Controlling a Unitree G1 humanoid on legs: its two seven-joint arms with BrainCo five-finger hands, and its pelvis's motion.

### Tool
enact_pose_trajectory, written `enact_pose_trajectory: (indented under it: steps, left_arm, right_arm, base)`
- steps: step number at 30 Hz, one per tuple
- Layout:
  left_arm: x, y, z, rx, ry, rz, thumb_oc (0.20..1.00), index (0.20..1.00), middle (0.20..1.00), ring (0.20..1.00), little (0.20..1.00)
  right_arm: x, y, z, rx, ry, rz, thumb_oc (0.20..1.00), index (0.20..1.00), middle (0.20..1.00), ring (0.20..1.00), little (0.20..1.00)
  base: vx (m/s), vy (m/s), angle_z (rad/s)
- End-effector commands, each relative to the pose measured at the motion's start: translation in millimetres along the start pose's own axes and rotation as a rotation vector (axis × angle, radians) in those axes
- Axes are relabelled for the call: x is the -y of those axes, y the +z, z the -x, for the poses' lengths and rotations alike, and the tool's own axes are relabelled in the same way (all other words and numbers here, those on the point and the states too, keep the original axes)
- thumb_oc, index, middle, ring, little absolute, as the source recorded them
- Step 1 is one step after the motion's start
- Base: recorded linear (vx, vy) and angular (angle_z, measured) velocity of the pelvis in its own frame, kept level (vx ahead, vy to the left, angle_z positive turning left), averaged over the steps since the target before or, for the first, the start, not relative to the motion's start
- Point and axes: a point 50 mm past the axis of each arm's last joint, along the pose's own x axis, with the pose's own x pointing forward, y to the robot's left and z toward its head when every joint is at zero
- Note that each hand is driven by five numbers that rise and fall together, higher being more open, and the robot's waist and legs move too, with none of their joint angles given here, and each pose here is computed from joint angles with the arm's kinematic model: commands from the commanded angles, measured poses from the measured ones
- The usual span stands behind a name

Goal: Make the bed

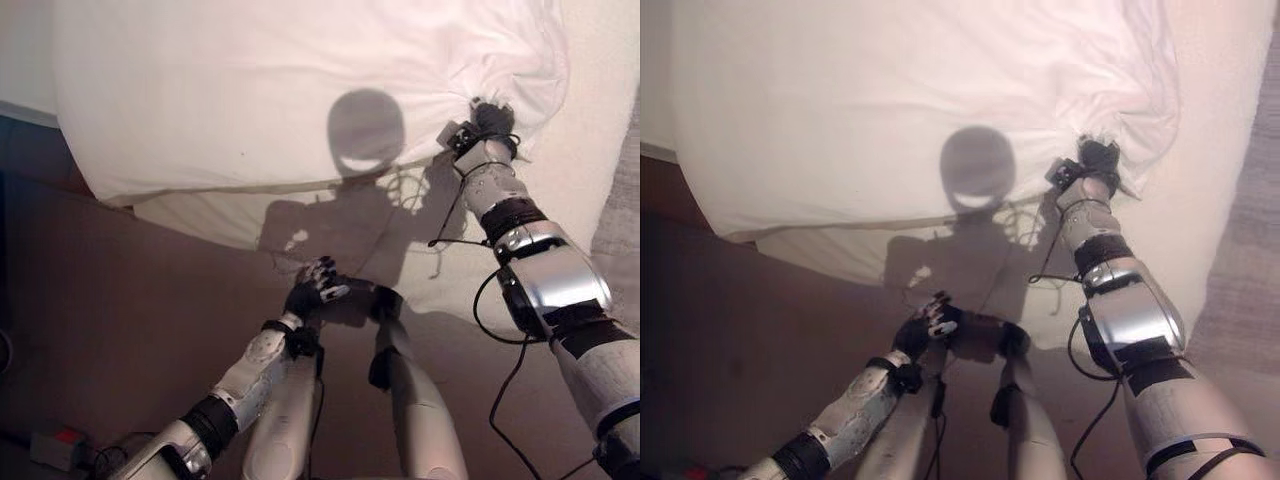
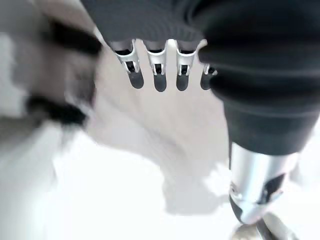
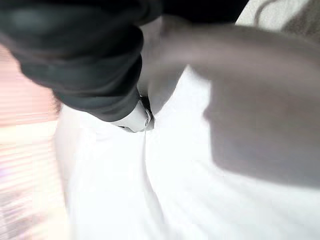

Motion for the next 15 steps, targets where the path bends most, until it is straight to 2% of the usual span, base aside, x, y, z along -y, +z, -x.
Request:
enact_pose_trajectory:
  steps: [1,4,7,8,14,15]
  left_arm:
    - [30.3,-14.9,8.8,-0.062,-0.138,0.217,1.000,1.000,1.000,1.000,1.000]
    - [52.3,-9.3,5.3,-0.105,-0.264,0.246,1.000,1.000,1.000,1.000,1.000]
    - [58.5,-6.4,3.1,-0.128,-0.308,0.252,1.000,1.000,1.000,1.000,1.000]
    - [65.2,-8.8,-1.9,-0.168,-0.342,0.286,1.000,1.000,1.000,1.000,1.000]
    - [71.3,7.4,-17.0,-0.088,-0.329,0.381,1.000,1.000,1.000,1.000,1.000]
    - [65.2,19.3,-25.0,-0.014,-0.271,0.460,1.000,1.000,1.000,1.000,1.000]
  right_arm:
    - [-46.8,22.9,20.6,0.155,0.275,-0.086,0.200,0.200,0.200,0.200,0.200]
    - [-64.2,25.9,40.5,0.203,0.428,-0.120,0.200,0.200,0.200,0.200,0.200]
    - [-71.6,26.3,50.9,0.223,0.496,-0.117,0.200,0.200,0.200,0.200,0.200]
    - [-79.3,22.4,61.4,0.222,0.570,-0.111,0.200,0.200,0.200,0.200,0.200]
    - [-89.0,15.1,77.9,0.209,0.669,-0.112,0.200,0.200,0.200,0.200,0.200]
    - [-89.1,9.5,82.3,0.188,0.685,-0.129,0.200,0.200,0.200,0.200,0.200]
  base:
    - [-0.08,0.029,-0.28]
    - [-0.05,0.021,-0.31]
    - [-0.05,0.001,-0.32]
    - [-0.03,-0.005,-0.18]
    - [-0.04,-0.008,-0.26]
    - [-0.02,-0.053,-0.21]
